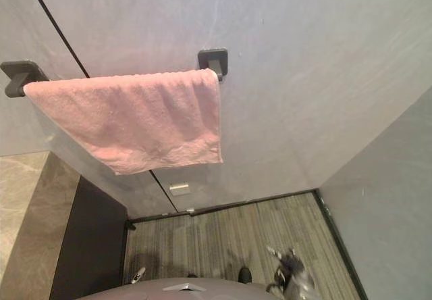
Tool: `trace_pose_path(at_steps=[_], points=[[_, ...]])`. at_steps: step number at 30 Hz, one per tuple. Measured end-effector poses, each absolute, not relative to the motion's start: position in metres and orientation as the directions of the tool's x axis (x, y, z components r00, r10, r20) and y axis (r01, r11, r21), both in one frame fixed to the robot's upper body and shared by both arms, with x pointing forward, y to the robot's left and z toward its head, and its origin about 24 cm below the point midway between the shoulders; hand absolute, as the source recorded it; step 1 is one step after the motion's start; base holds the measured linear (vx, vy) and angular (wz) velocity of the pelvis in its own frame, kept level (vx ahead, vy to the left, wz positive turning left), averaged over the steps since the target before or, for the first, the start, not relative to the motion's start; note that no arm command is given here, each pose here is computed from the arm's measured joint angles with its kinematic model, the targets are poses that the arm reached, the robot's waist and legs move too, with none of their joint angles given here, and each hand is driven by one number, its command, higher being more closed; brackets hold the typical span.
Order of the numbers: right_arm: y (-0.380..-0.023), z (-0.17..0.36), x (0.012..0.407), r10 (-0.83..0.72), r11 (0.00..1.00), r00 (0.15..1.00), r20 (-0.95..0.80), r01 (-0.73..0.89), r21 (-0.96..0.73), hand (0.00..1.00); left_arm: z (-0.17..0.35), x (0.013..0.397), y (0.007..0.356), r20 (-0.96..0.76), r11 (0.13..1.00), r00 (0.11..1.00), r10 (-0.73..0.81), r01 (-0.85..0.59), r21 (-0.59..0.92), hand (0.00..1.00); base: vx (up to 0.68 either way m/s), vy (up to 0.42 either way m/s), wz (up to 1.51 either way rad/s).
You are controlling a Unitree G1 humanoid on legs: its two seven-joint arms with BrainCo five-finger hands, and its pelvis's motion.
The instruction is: Organize washtable
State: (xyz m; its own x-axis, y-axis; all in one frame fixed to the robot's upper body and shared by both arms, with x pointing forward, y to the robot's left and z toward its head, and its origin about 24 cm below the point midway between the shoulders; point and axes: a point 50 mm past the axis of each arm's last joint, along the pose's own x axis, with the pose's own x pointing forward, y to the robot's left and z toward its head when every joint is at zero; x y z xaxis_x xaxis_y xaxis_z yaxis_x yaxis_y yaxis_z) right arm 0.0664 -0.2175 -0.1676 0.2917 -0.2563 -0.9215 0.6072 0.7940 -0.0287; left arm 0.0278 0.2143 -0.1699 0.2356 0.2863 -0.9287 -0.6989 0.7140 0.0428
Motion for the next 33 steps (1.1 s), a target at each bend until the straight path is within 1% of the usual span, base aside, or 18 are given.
trace_pose_path(at_steps=[2,5,8,10,11,12,13,15,18,20,23,25,27,28,29,31,32,33], points=[[-0.221,-0.17,0.048,-0.264,0.758,0.222,-0.939,0.649,-0.059,0.0,-0.17,0.026,0.213,-0.932,0.739,0.23,0.279,-0.672,0.055,0.0,-0.01,0.008,-0.07],[-0.223,-0.171,0.038,-0.27,0.746,0.19,-0.944,0.661,-0.08,0.0,-0.171,0.027,0.212,-0.935,0.769,0.234,0.267,-0.636,0.061,0.0,-0.01,-0.004,0.0],[-0.222,-0.171,0.041,-0.266,0.742,0.196,-0.944,0.666,-0.071,0.0,-0.17,0.029,0.213,-0.931,0.778,0.25,0.267,-0.626,0.055,0.0,-0.04,-0.025,0.26],[-0.221,-0.17,0.055,-0.264,0.767,0.231,-0.936,0.639,-0.059,0.0,-0.169,0.037,0.215,-0.921,0.779,0.274,0.277,-0.626,0.048,0.0,-0.09,-0.029,0.49],[-0.22,-0.168,0.067,-0.262,0.78,0.257,-0.93,0.624,-0.047,0.0,-0.168,0.044,0.217,-0.913,0.779,0.293,0.282,-0.626,0.04,0.0,-0.2,-0.018,0.51],[-0.219,-0.162,0.098,-0.259,0.818,0.336,-0.906,0.575,-0.02,0.0,-0.165,0.057,0.216,-0.898,0.765,0.325,0.296,-0.644,0.019,0.0,-0.22,-0.035,0.47],[-0.217,-0.158,0.114,-0.257,0.84,0.381,-0.888,0.543,-0.01,0.0,-0.164,0.062,0.215,-0.891,0.757,0.34,0.3,-0.654,0.005,0.0,-0.25,-0.056,0.54],[-0.208,-0.137,0.165,-0.249,0.902,0.548,-0.798,0.431,0.015,0.0,-0.158,0.087,0.211,-0.858,0.758,0.402,0.318,-0.652,-0.025,0.0,-0.16,-0.08,1.05],[-0.204,-0.11,0.211,-0.248,0.922,0.692,-0.678,0.384,0.054,0.0,-0.156,0.096,0.2,-0.843,0.735,0.433,0.319,-0.674,-0.068,0.0,0.5,-0.216,0.79],[-0.205,-0.106,0.214,-0.254,0.923,0.714,-0.653,0.381,0.059,0.0,-0.157,0.095,0.194,-0.849,0.754,0.436,0.297,-0.653,-0.072,0.0,0.63,-0.143,0.68],[-0.209,-0.119,0.197,-0.257,0.923,0.659,-0.707,0.385,0.023,0.0,-0.16,0.09,0.188,-0.865,0.792,0.43,0.259,-0.607,-0.065,0.0,0.17,0.096,0.77],[-0.209,-0.137,0.167,-0.246,0.914,0.557,-0.793,0.405,0.0,0.0,-0.16,0.093,0.188,-0.868,0.833,0.436,0.237,-0.551,-0.05,0.0,-0.06,0.233,0.49],[-0.212,-0.147,0.147,-0.243,0.912,0.485,-0.84,0.409,-0.027,0.0,-0.16,0.093,0.192,-0.87,0.853,0.434,0.233,-0.522,-0.032,0.0,-0.08,0.306,-0.07],[-0.217,-0.146,0.147,-0.254,0.912,0.481,-0.839,0.408,-0.042,0.0,-0.16,0.092,0.19,-0.874,0.858,0.431,0.226,-0.513,-0.031,0.0,-0.17,0.41,-0.19],[-0.22,-0.146,0.145,-0.266,0.917,0.469,-0.842,0.391,-0.072,0.0,-0.155,0.107,0.202,-0.851,0.902,0.47,0.234,-0.431,0.01,0.0,-0.32,0.264,0.01],[-0.225,-0.149,0.134,-0.28,0.921,0.442,-0.852,0.376,-0.107,0.0,-0.15,0.116,0.211,-0.82,0.924,0.516,0.249,-0.381,0.041,0.0,-0.32,0.236,0.2],[-0.232,-0.15,0.127,-0.292,0.919,0.429,-0.855,0.374,-0.126,0.0,-0.149,0.116,0.211,-0.811,0.925,0.525,0.257,-0.377,0.048,0.0,-0.13,0.338,-0.17],[-0.223,-0.153,0.126,-0.263,0.928,0.429,-0.864,0.357,-0.106,0.0,-0.15,0.109,0.217,-0.817,0.93,0.509,0.27,-0.357,0.085,0.0,-0.02,0.341,-0.22]])
